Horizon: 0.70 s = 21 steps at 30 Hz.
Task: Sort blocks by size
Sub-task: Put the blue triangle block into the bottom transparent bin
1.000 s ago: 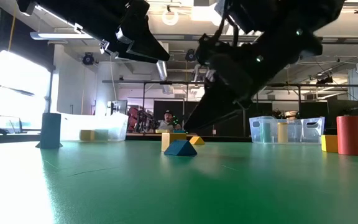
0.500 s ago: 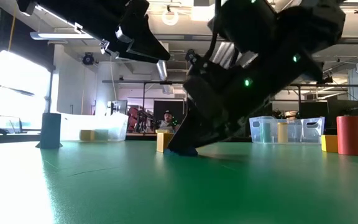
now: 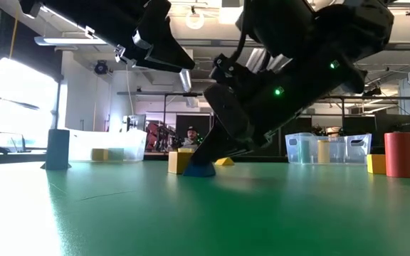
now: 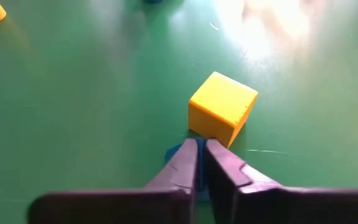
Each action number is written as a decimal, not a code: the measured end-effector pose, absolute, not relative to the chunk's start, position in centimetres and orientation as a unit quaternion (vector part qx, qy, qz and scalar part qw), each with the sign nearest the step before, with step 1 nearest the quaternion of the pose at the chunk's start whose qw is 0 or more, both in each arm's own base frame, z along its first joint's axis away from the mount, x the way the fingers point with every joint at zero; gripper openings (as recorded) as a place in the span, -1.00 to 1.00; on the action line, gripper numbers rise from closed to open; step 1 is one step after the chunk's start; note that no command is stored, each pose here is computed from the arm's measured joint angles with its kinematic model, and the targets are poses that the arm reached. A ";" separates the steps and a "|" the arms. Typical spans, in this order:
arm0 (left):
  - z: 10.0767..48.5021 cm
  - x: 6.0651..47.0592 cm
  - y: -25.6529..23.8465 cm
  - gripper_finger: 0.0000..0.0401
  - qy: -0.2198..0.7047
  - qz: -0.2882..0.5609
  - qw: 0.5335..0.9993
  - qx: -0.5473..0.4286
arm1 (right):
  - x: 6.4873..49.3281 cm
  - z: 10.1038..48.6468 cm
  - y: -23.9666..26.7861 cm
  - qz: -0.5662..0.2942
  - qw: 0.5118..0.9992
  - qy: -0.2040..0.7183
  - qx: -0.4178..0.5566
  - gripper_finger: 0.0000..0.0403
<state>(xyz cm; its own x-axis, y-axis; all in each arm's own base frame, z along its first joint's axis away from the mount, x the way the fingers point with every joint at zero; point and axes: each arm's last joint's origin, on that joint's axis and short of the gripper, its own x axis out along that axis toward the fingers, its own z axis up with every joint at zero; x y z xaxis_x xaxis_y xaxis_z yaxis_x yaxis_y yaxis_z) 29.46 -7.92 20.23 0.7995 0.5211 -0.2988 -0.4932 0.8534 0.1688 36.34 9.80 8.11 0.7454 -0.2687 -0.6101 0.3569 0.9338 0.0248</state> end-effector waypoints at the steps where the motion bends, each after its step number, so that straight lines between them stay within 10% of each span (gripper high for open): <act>1: 20.2 29.5 -7.9 0.12 0.170 0.268 0.948 0.042 | 36.3 8.1 9.9 -0.166 0.932 0.315 0.067 -0.96; 21: 20.2 29.4 -7.9 0.12 0.172 0.268 0.947 0.043 | 33.4 13.7 10.6 -0.084 0.917 0.389 -0.004 -0.98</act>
